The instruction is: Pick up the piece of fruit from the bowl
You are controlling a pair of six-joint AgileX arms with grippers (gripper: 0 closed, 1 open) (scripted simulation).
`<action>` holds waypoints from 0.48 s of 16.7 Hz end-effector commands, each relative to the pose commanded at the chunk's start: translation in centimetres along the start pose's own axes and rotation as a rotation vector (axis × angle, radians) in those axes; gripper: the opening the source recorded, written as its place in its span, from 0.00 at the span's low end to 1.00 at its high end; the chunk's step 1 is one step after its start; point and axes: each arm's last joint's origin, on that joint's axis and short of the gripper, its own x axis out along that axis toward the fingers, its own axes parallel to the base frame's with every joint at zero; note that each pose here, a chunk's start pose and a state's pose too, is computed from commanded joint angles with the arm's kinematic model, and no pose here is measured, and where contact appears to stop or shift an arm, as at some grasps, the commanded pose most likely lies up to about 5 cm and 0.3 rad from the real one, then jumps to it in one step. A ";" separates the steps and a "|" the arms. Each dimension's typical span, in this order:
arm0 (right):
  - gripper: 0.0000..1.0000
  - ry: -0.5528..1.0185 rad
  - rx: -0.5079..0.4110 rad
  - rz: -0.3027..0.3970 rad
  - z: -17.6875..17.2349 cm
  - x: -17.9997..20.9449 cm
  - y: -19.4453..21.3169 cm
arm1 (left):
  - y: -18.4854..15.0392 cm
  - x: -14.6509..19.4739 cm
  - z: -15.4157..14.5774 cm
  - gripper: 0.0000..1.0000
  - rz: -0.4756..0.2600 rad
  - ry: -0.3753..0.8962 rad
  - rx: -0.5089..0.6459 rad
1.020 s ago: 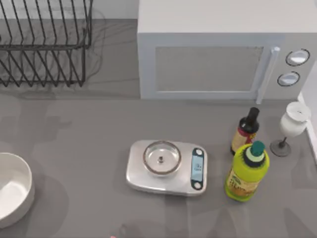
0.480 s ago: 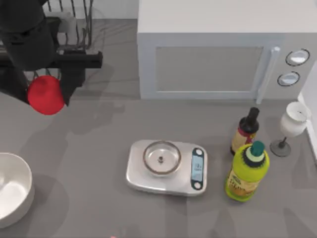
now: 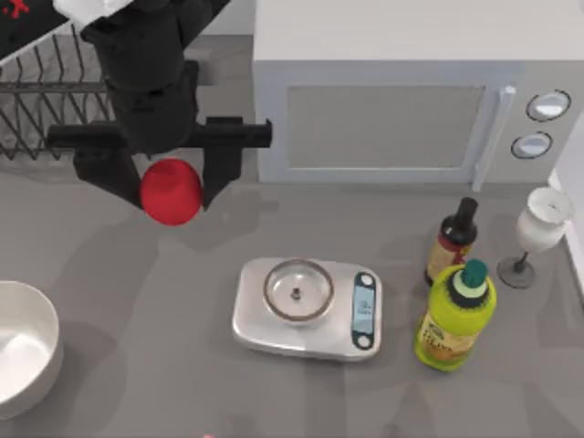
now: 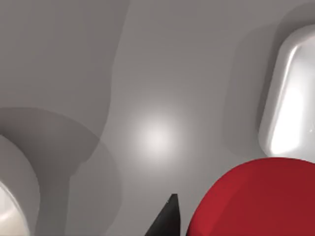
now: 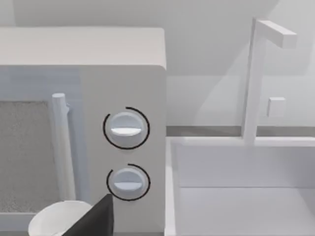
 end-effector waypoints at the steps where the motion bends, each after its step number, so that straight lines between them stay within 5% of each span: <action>1: 1.00 0.000 0.000 0.000 0.0 0.0 0.0 | 0.0 0.1 0.0 0.00 0.000 0.000 0.000; 8: 1.00 0.000 0.000 0.000 0.0 0.0 0.0 | -0.2 7.0 0.6 0.00 -0.005 -0.014 -0.003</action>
